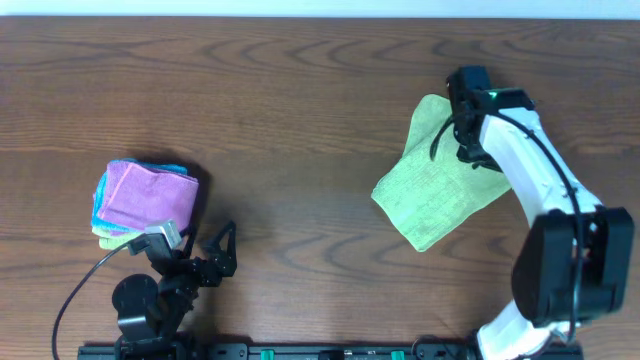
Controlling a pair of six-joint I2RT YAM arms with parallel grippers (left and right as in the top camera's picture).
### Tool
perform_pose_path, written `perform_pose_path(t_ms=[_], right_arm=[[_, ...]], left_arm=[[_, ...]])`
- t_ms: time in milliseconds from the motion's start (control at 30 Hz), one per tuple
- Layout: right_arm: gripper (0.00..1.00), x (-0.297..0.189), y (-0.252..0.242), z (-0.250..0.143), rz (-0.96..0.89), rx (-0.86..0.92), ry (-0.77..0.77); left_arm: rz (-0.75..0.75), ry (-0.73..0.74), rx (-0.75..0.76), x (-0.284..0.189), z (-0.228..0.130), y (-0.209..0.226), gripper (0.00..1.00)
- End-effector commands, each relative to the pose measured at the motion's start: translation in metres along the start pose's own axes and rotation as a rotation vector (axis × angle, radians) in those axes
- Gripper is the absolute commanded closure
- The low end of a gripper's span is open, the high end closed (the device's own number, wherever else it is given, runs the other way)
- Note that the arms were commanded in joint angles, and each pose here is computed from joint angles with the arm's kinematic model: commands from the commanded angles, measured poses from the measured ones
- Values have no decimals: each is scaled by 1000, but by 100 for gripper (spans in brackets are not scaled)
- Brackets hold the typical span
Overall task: Fold the cloth
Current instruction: 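Raise the right gripper so the green cloth hangs open, move right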
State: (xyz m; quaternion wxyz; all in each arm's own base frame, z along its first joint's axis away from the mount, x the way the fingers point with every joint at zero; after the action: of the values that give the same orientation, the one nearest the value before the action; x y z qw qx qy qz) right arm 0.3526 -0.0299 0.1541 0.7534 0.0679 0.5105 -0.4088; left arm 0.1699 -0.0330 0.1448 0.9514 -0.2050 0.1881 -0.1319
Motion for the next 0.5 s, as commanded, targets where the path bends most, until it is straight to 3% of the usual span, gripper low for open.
perform_pose_path(t_ms=[0, 100, 300, 467], right_arm=[[26, -27, -6, 12, 110, 87, -24], [25, -41, -19, 20, 149, 131, -48], [25, -34, -42, 25, 212, 225, 61], [23, -20, -64, 22, 212, 216, 175]], left_arm=[[-47, 28, -153, 3, -7, -4, 5], [-81, 52, -255, 1, -6, -10, 4], [-79, 81, -242, -4, 24, -24, 4], [-89, 232, -203, 10, 60, -45, 4]])
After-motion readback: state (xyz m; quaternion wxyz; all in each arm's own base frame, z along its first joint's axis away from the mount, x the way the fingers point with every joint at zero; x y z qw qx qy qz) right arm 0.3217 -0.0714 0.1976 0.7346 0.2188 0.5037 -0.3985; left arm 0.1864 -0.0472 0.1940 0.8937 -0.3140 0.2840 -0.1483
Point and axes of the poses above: each gripper's point midway between its finger pads, its own x axis out along the fingers, its own y axis along the line the jaws close on, z = x × y, the point moved 5 cm from there along -x, back along the fingers, and after that the axes turned 11 degrees about x, right-handed, at the moved point
